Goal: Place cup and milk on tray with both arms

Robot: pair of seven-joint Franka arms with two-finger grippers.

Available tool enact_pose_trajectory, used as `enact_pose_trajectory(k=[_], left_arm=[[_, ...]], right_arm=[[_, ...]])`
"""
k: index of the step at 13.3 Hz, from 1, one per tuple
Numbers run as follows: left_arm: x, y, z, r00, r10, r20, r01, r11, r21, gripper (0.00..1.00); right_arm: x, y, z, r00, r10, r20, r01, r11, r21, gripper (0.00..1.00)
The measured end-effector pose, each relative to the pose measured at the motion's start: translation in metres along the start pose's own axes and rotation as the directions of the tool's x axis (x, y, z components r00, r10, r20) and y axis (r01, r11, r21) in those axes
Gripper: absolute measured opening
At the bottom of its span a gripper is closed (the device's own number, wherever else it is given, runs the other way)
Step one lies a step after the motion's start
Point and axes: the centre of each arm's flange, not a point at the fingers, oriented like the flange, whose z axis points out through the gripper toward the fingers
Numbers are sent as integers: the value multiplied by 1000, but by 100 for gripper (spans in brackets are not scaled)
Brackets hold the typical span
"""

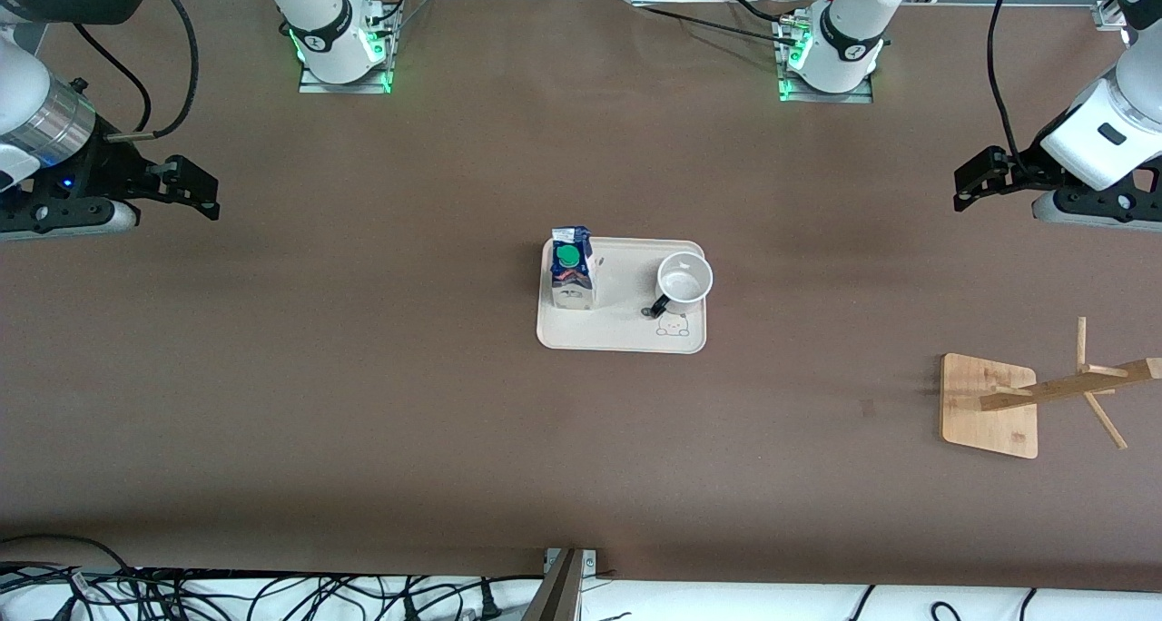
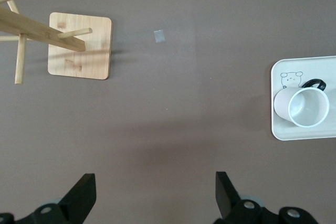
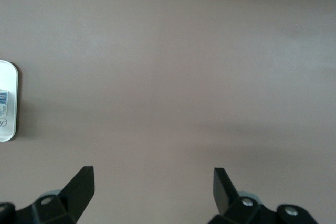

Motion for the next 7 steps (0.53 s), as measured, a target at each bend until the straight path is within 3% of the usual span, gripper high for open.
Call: enact_pose_trajectory(k=[7], left_arm=[[1, -6, 4, 1000, -11, 1, 11, 1000, 0, 100]], right_arm=[[0, -1, -1, 1000, -1, -3, 1, 1000, 0, 100]])
